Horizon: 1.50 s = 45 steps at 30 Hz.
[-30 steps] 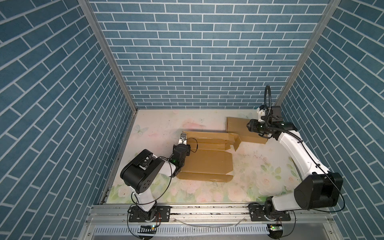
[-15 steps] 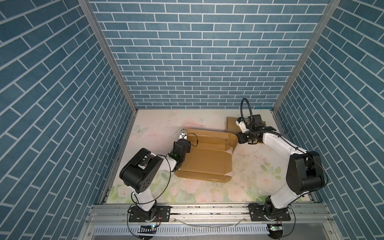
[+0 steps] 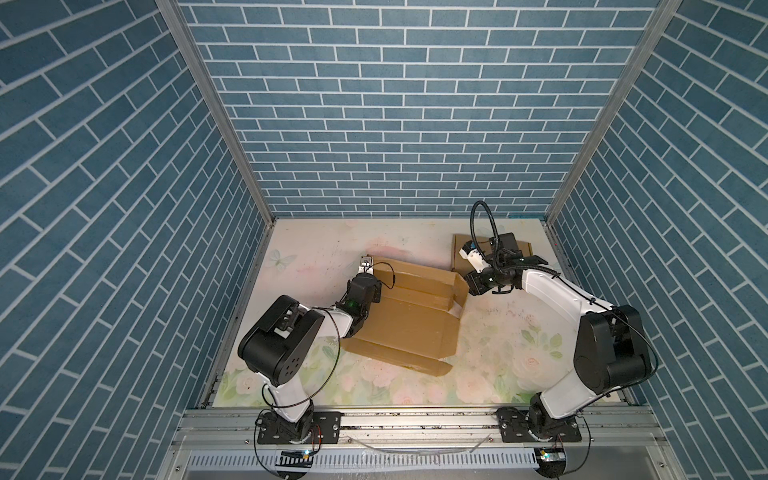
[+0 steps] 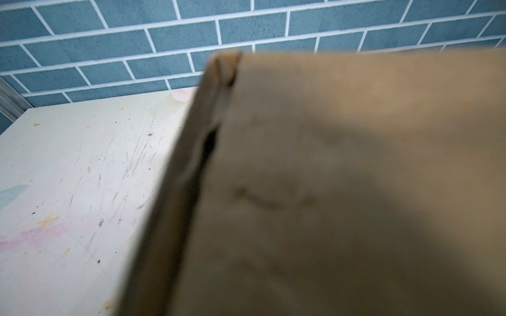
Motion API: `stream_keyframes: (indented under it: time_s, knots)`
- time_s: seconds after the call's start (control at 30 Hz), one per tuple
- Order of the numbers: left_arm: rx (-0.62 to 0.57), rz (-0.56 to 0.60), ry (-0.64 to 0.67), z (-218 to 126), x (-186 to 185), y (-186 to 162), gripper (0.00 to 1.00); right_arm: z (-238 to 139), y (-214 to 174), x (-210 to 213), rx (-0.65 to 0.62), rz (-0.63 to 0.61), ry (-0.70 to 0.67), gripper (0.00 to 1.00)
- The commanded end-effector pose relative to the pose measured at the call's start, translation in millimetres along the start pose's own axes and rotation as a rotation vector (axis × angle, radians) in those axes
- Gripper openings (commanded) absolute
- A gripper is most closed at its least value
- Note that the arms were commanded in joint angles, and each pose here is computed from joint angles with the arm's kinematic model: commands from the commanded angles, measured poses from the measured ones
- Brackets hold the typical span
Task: Fold the paper box
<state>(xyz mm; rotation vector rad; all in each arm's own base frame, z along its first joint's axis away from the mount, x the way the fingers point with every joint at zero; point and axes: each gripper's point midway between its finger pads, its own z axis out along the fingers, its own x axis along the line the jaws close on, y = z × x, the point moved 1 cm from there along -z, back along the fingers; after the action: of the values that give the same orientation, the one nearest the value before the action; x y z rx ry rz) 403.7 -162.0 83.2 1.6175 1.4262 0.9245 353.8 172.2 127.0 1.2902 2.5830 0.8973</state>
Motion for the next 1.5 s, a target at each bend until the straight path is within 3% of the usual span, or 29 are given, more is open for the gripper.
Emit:
stream_keyframes:
  time_s: [0.0, 0.07, 0.2, 0.3, 0.43, 0.53, 0.63, 0.8, 0.9, 1.2, 1.47]
  knots:
    - [0.125, 0.047, 0.017, -2.6, 7.3, -32.5, 0.0, -12.2, -16.5, -31.4, 0.068, 0.077, -0.169, 0.56]
    - [0.124, 0.051, 0.029, -3.7, 10.5, -31.8, 0.0, -17.1, -22.2, -35.9, 0.057, 0.133, -0.15, 0.55]
    - [0.127, 0.047, 0.032, -2.1, 13.0, -31.2, 0.0, -18.7, -33.5, -38.1, 0.071, 0.124, -0.182, 0.57]
    - [0.136, 0.046, 0.022, -0.9, 11.1, -30.4, 0.0, -29.7, -46.3, -57.2, 0.115, 0.234, -0.31, 0.57]
    - [0.146, 0.049, 0.023, -1.7, 11.9, -34.0, 0.0, -61.4, -44.2, -49.2, -0.012, 0.403, -0.353, 0.56]
    - [0.153, 0.054, 0.024, -0.4, 11.7, -36.3, 0.0, -83.0, -50.1, -39.4, -0.124, 0.577, -0.363, 0.47]
    - [0.159, 0.05, 0.02, 1.1, 10.5, -38.3, 0.0, -80.6, -60.6, -13.7, -0.197, 0.651, -0.319, 0.35]
    - [0.166, 0.052, 0.014, 1.9, 9.2, -38.8, 0.0, -61.2, -55.8, 31.6, -0.338, 0.55, -0.255, 0.14]
    - [0.171, 0.056, 0.012, 2.8, 8.5, -38.2, 0.0, -42.0, -57.6, 47.6, -0.311, 0.468, -0.262, 0.07]
    - [0.191, 0.059, 0.005, 4.9, 6.5, -42.3, 0.0, 17.3, -56.8, 71.2, -0.194, 0.161, -0.299, 0.0]
    - [0.2, 0.06, 0.006, 5.1, 6.7, -45.0, 0.0, 63.3, -99.7, 69.4, -0.01, 0.096, -0.288, 0.0]
